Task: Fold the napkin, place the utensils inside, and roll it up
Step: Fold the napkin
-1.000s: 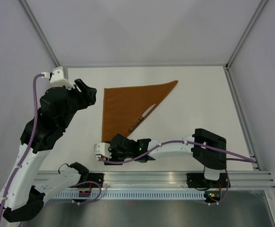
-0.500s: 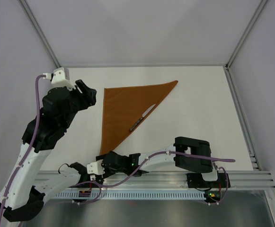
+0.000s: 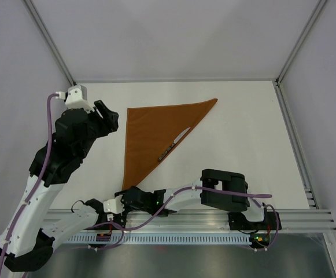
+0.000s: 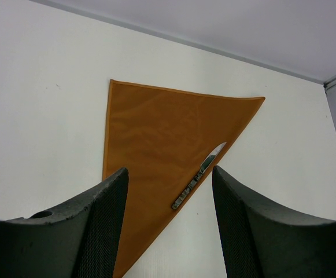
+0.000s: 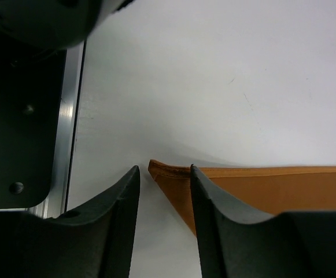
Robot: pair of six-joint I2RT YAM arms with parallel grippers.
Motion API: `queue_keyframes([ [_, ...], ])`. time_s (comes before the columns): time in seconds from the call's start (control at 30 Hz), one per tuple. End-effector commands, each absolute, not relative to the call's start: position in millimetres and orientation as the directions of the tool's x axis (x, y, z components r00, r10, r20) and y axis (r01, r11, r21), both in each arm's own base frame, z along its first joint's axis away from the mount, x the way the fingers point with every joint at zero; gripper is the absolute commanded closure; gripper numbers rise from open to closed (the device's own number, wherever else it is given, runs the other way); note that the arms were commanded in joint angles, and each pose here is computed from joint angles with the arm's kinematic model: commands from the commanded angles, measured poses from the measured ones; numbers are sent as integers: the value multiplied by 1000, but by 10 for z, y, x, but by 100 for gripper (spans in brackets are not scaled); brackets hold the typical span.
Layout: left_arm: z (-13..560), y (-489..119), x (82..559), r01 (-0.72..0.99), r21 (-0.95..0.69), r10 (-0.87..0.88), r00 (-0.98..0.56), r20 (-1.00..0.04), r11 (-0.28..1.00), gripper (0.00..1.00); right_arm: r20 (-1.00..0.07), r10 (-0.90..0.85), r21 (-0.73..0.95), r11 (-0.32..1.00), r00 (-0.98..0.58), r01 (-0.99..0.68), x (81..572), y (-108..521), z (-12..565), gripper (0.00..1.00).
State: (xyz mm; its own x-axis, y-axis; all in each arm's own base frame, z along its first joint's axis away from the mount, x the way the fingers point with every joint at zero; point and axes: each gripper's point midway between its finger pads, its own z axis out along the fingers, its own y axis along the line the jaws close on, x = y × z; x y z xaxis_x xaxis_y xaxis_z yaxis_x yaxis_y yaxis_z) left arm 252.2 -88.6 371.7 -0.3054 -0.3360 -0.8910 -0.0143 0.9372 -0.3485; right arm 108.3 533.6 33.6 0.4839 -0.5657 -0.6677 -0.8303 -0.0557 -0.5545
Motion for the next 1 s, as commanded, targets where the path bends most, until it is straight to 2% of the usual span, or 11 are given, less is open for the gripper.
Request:
queue_keyframes([
  [0.0, 3734, -852, 2505, -24, -353, -344, -291, -893, 935, 35, -687, -534, -579, -9, 493, -816, 1136, 5460, 470, 56],
  [0.13, 3717, -863, 2508, -22, -353, -343, -297, -891, 935, 35, -683, -541, -581, -5, 491, -814, 1156, 5439, 454, 71],
  [0.33, 3694, -866, 2513, -23, -349, -339, -302, -891, 937, 35, -681, -547, -589, 13, 487, -808, 1198, 5448, 506, 86],
  [0.6, 3703, -879, 2538, -22, -344, -335, -302, -893, 939, 35, -711, -544, -563, 61, 445, -824, 1304, 5437, 716, 91],
  [0.97, 3688, -943, 2618, -9, -336, -323, -307, -895, 942, 34, -776, -549, -485, 204, 311, -851, 1818, 5256, 1152, 98],
])
